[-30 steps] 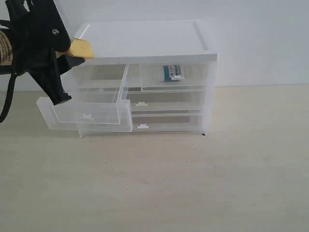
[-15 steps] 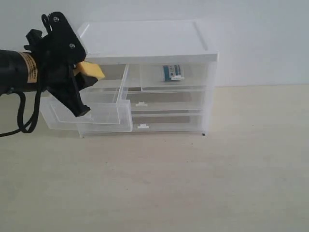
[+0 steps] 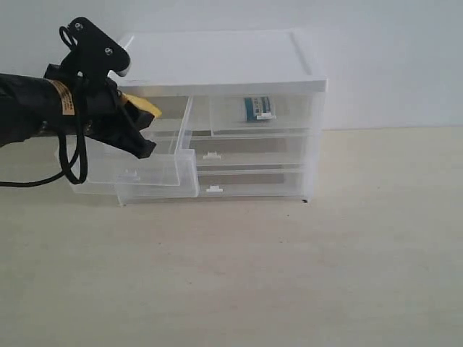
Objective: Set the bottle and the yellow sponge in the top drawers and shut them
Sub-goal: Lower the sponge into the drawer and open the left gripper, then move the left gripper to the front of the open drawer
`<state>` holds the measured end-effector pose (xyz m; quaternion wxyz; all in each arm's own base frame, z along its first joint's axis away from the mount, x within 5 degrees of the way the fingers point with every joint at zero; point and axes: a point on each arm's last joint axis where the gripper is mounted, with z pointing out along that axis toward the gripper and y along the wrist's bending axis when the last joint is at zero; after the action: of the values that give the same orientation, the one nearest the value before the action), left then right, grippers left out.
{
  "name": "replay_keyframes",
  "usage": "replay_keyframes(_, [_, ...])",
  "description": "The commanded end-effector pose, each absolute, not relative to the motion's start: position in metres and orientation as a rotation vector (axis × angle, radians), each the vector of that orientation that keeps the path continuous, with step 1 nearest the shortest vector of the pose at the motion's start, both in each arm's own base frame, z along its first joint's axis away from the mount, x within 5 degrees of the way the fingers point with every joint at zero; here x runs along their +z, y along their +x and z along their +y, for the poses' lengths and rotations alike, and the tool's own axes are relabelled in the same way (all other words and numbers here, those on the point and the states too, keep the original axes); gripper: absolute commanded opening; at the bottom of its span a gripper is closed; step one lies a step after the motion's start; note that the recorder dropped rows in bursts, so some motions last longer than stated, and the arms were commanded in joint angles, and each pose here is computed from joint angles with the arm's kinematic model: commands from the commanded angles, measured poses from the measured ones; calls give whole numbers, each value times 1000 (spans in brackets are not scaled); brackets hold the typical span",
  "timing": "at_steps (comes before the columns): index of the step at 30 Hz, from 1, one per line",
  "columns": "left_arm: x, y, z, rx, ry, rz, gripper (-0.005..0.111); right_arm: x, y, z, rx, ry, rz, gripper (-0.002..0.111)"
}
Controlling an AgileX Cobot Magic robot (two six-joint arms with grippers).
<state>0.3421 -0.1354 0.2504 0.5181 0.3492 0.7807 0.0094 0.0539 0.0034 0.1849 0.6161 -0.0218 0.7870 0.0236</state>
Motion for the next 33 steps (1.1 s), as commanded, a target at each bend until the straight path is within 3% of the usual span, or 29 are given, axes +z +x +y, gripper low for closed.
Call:
replay_keyframes(1, [256,345,-137,0,801,1860,15,184,54,3,53,-49,1805,1])
replay_keyframes(6, [256,345,-137,-25,764,1876,47,184,54,3,53,-49,1805,1])
replay_keyframes(11, [256,345,-137,-33,753,1881,64,184,54,3,53,-49,1805,1])
replay_keyframes(18, [264,342,-135,-42,731,1864,69,184,54,3,53,-49,1805,1])
replay_keyframes(23, [302,329,-128,3,720,1794,69,184,54,3,53,-49,1805,1])
replay_keyframes(25, [311,322,-122,84,773,1789,66,184,54,3,53,-49,1805,1])
replay_keyframes(28, [321,312,-111,247,880,1802,50,184,54,3,53,-49,1805,1])
replay_keyframes(31, [330,298,-100,288,850,1889,4,184,54,3,53,-49,1805,1])
replay_keyframes(33, [339,289,-99,181,745,1918,5,184,54,3,53,-49,1805,1])
